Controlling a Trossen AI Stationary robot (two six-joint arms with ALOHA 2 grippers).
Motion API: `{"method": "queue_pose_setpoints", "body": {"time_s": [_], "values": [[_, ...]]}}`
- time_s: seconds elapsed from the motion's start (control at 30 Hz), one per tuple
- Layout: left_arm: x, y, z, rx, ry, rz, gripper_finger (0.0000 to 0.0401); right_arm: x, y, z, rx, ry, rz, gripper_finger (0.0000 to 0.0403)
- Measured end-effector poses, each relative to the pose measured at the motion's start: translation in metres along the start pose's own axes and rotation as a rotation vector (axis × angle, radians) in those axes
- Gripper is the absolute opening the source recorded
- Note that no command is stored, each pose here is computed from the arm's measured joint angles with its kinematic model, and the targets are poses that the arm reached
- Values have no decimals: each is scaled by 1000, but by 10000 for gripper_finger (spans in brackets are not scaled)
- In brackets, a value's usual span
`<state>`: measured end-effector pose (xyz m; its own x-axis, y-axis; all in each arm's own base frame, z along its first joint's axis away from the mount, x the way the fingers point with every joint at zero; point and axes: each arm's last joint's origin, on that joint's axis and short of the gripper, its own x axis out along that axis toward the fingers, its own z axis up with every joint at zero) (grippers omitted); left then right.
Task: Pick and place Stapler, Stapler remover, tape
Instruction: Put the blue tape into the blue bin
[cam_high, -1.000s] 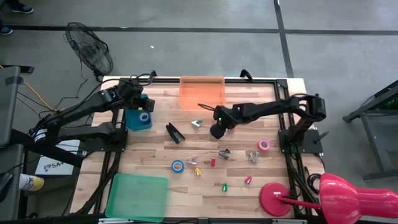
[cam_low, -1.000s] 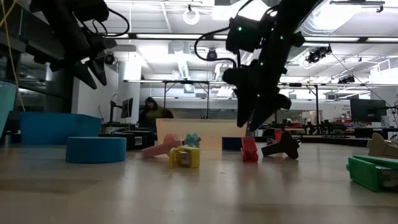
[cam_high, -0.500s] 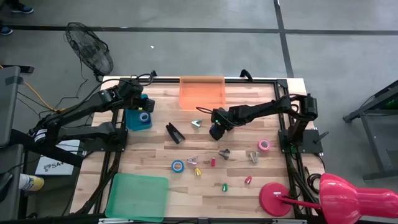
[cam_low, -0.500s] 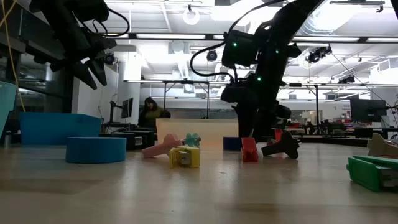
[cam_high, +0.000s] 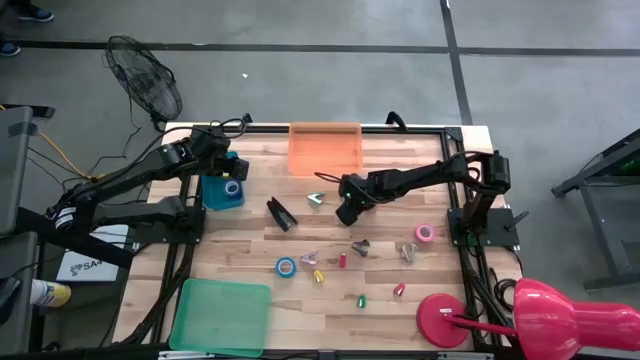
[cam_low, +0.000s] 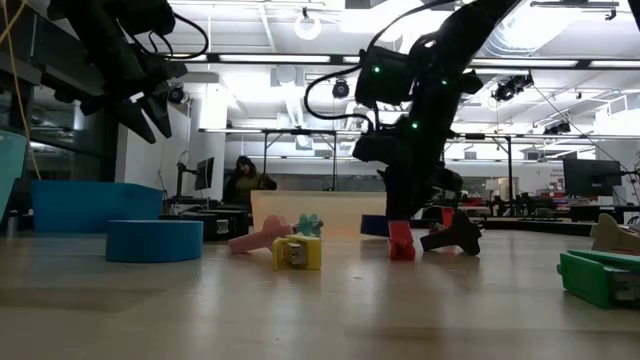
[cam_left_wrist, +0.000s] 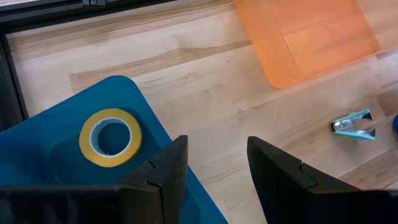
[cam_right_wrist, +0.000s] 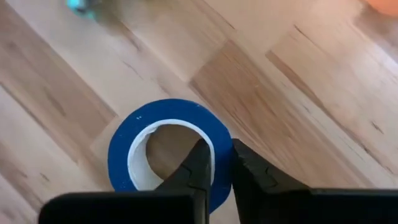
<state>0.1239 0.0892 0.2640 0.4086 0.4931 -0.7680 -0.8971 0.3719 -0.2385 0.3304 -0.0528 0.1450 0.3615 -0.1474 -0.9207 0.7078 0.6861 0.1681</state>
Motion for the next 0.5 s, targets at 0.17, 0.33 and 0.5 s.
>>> {"method": "queue_pose_setpoints", "body": {"time_s": [0.17,0.33,0.5], "values": [[0,0,0,-8,0,-7,163,-6,6,8,7,-72,85,28],[0,-7,4,6,1,-139,163,-23,18,23,-20,-211,251,28],[-5,-21,15,94,-47,-414,163,-52,30,40,-111,-412,434,28]]}}
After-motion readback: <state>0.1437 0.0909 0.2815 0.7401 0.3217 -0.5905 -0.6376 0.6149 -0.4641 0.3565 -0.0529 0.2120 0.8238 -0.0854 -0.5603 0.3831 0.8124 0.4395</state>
